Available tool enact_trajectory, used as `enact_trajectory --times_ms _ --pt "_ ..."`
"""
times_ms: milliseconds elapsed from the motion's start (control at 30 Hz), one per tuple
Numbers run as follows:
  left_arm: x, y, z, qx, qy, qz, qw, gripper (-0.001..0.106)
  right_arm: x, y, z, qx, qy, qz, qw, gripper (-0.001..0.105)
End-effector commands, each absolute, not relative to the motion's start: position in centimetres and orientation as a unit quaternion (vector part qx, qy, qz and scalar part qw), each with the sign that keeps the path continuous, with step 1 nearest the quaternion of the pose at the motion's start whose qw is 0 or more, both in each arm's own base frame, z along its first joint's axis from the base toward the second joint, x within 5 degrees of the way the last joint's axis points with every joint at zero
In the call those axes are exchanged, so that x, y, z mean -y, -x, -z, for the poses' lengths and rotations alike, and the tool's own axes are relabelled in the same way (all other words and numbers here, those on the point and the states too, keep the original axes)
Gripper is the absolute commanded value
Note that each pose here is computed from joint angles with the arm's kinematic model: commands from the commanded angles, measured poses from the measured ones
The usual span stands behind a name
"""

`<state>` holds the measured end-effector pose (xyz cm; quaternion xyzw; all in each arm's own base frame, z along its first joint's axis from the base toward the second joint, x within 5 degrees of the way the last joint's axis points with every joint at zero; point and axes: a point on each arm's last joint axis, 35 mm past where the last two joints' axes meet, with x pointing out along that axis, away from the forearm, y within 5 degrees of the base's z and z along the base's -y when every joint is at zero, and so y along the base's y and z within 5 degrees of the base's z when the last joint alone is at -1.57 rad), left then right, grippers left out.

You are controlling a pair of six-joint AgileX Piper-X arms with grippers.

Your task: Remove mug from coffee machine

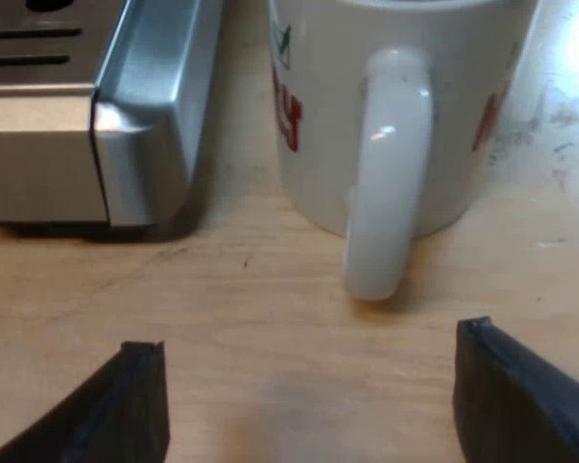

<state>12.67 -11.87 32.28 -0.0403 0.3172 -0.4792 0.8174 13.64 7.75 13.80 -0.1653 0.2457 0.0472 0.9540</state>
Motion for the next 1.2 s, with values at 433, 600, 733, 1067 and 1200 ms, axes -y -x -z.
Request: enact_trajectory --times_ms 433,600,733,1067,1200 --pt "11.9 -12.7 -32.4 -0.314 0.041 0.471 0.823 0.073 -7.5 -12.4 -19.6 -0.365 0.130 -0.083 0.918 0.064" --pt "11.9 -12.7 -32.4 -0.322 0.055 0.466 0.822 0.073 -7.5 -12.1 -21.6 -0.398 0.131 -0.111 0.901 0.064" --pt "11.9 -12.7 -32.7 -0.336 0.085 0.454 0.821 0.073 -7.4 -11.8 -23.9 -0.424 0.135 -0.124 0.887 0.064" --pt "10.8 -13.0 -36.9 -0.304 0.097 0.395 0.861 0.073 -7.7 -11.7 -28.9 -0.440 0.118 -0.158 0.876 0.064" --pt "9.1 -13.9 -38.1 -0.294 0.122 0.367 0.874 0.073 -8.2 -13.5 -29.2 -0.472 0.096 -0.181 0.857 0.064"
